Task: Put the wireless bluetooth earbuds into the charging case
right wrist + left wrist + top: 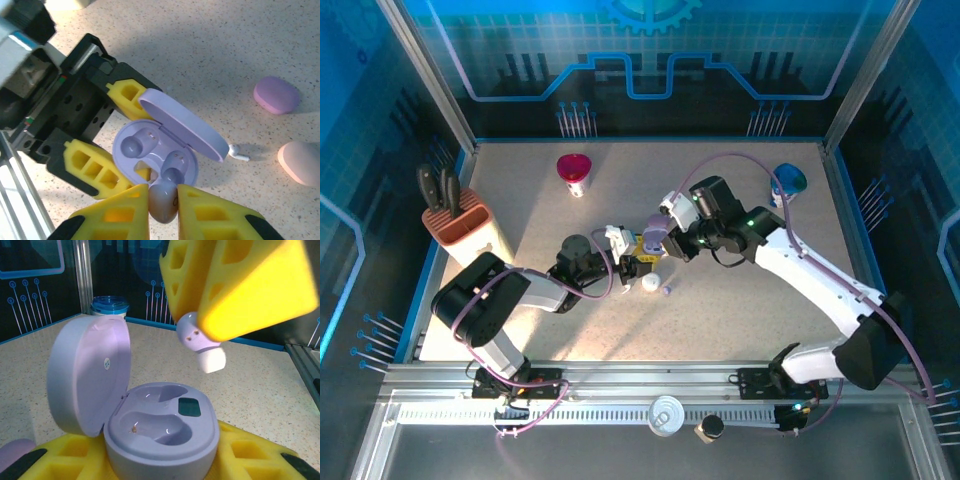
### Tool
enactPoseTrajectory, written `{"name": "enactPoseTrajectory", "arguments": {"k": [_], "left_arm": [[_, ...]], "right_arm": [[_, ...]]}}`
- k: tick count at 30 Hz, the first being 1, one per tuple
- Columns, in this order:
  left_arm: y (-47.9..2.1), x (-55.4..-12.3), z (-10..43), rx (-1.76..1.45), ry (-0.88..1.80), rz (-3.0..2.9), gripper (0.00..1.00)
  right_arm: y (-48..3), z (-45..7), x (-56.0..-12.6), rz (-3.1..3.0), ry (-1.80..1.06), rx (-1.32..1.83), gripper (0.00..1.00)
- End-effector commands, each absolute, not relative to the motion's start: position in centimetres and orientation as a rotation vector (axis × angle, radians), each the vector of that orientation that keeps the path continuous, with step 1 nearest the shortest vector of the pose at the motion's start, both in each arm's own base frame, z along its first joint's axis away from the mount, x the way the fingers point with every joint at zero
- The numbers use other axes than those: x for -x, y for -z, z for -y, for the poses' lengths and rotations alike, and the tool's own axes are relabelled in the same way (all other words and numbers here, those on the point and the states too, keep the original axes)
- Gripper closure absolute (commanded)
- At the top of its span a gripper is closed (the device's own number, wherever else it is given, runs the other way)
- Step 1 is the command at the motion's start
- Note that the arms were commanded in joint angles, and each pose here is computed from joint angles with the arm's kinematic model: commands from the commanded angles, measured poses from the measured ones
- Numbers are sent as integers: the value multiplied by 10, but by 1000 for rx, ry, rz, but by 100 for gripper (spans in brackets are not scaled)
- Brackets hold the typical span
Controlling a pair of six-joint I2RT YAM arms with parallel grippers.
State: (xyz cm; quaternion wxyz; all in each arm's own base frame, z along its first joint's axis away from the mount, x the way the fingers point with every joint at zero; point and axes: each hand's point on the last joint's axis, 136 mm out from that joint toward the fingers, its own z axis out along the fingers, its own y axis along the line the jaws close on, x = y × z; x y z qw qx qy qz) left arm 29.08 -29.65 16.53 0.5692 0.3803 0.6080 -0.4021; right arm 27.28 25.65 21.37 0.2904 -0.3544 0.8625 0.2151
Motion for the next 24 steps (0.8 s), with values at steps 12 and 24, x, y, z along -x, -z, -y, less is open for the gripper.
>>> {"name": "enactPoseTrajectory", "arguments": {"k": [12, 24], "left_arm": [[-186, -292, 301, -910, 974, -1361, 62], [-188, -292, 300, -900, 975, -1364, 62]], "right_arm": [[-207, -265, -282, -2290, -552, 940, 83], [-195, -258, -279, -2319, -499, 976, 82]]}}
